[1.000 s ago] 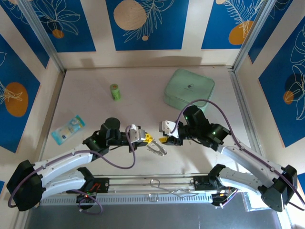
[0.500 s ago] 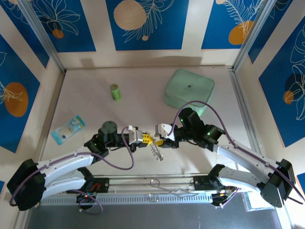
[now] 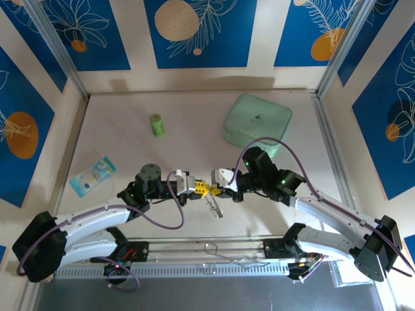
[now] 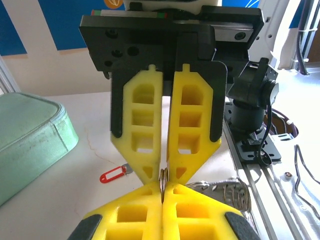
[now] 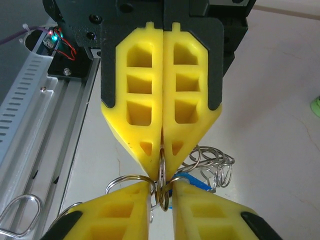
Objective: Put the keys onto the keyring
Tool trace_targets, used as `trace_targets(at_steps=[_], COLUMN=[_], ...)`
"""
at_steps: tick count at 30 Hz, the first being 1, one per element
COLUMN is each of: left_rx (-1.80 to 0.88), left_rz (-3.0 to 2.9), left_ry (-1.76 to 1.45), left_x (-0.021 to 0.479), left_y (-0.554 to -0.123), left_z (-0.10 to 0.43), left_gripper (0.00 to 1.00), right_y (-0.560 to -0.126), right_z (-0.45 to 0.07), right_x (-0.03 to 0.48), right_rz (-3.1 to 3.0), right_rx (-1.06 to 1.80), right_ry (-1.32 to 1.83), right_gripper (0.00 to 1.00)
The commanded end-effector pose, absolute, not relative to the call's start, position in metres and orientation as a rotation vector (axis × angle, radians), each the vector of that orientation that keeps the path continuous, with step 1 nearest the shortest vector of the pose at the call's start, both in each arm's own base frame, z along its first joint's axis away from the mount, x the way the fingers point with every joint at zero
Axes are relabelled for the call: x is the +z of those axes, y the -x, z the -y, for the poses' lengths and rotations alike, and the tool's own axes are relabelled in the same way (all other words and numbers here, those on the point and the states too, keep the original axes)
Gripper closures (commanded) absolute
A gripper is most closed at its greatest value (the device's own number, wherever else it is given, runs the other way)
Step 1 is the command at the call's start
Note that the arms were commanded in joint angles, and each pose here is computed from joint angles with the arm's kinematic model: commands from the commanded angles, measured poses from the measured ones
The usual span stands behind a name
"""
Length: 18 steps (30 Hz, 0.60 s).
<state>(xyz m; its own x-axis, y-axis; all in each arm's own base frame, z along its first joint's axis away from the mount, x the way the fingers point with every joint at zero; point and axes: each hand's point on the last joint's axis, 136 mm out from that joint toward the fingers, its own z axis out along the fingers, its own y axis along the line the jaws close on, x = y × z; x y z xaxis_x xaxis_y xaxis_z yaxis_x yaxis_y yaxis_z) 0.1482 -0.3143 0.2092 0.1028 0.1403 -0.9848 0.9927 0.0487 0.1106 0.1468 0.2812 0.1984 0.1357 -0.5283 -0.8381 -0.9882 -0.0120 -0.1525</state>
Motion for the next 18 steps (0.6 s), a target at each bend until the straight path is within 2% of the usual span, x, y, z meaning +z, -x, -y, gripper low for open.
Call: trace_targets(at_steps=[1, 2, 5, 11, 18], left_rx=[-1.007, -0.993, -0.946, -0.847, -0.833], left_rz=[-1.200, -1.214, -1.267, -1.434, -1.470], left_ry=[-1.317, -1.315, -1.322, -1.369, -1.373], left_x=[0.214, 0.211, 0.200, 0.178, 0.173], left_y=[-0.148, -0.150, -0.155, -0.162, -0.163], left_z=[0.318, 0.318, 0.315, 0.305, 0.301], left_gripper=[0.91, 0.83, 0.74, 0.74, 0.80], right_y=[-0.143, -0.144, -0.149, -0.161, -0.164], right_z=[-0.290, -0.290, -0.288, -0.285, -0.291], right_x=[0.202, 0.200, 0.192, 0.182, 0.176], right_rz=[-1.446, -1.457, -1.502, -1.611, -1.659], right_rx=[0.812, 0.805, 0.764, 0.656, 0.607], right_ry=[1.648, 1.650, 1.661, 1.668, 1.689], right_gripper=[1.00, 1.00, 1.00, 1.00, 1.00])
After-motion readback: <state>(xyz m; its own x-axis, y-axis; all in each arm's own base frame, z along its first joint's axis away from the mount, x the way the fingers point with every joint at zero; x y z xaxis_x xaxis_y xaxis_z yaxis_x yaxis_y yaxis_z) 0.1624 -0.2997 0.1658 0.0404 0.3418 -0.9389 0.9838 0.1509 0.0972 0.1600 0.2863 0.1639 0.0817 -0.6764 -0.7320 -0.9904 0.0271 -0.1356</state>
